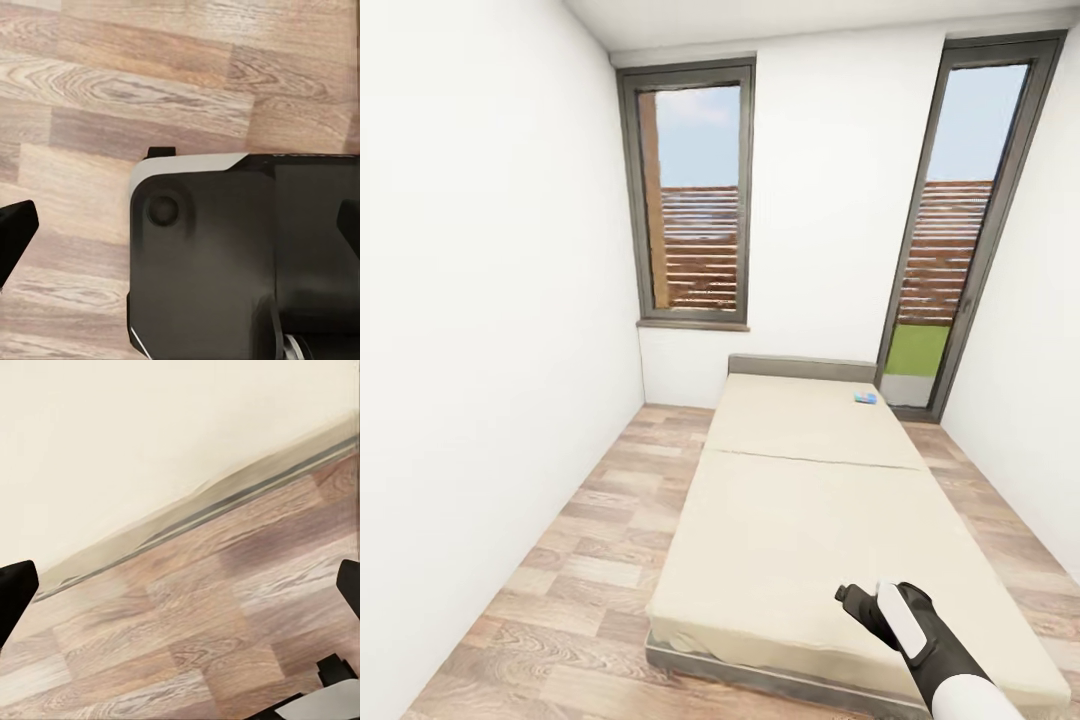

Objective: Put all the toys in the child's room - the three board games (two on the bed and one on the table), the two jigsaw puzzles on the table, and the tennis ball on the table - inside the toy box on the table in the child's room.

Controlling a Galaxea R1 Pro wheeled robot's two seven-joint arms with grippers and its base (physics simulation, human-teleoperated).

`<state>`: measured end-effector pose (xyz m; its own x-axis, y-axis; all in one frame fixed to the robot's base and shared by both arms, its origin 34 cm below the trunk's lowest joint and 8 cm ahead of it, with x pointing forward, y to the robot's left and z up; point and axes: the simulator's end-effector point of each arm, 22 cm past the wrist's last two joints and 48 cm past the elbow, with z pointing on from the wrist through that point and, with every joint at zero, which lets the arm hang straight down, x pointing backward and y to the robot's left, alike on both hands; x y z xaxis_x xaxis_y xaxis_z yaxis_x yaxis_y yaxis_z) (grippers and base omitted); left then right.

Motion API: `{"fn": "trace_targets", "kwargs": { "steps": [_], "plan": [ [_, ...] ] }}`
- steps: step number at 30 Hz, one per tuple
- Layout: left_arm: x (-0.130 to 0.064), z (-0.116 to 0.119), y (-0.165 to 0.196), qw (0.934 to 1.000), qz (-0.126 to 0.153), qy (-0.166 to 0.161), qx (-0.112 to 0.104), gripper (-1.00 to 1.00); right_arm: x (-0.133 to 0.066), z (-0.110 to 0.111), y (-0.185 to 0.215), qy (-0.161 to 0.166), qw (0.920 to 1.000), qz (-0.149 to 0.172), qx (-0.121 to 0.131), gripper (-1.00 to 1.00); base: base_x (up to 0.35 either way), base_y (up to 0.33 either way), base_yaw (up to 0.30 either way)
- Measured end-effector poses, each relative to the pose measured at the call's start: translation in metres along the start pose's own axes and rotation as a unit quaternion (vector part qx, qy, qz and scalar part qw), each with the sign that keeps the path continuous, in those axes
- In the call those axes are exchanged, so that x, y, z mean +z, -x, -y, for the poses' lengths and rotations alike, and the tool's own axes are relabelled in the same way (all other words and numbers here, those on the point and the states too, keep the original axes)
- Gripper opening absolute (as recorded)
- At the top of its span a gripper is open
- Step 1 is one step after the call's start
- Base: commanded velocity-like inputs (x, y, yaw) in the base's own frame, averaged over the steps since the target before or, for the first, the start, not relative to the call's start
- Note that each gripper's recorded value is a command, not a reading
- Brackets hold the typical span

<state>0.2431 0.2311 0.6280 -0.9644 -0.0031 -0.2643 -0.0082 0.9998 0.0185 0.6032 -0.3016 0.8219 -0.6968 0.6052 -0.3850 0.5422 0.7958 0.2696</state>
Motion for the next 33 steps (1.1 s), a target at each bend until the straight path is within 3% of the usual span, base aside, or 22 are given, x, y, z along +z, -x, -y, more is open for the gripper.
{"fn": "trace_targets", "kwargs": {
  "steps": [13, 33],
  "plan": [
    [0.000, 0.000, 0.002, 1.0000, 0.002, 0.000, 0.000, 1.00, -0.001, 0.000, 0.000, 0.001, 1.0000, 0.000, 0.001, 1.00, 0.000, 0.000, -0.196],
    [0.000, 0.006, -0.011, 0.9999, -0.014, -0.004, -0.004, 1.00, 0.010, 0.008, -0.009, -0.009, 0.9999, -0.012, 0.000, 1.00, 0.000, 0.000, -0.014]
  ]
}}
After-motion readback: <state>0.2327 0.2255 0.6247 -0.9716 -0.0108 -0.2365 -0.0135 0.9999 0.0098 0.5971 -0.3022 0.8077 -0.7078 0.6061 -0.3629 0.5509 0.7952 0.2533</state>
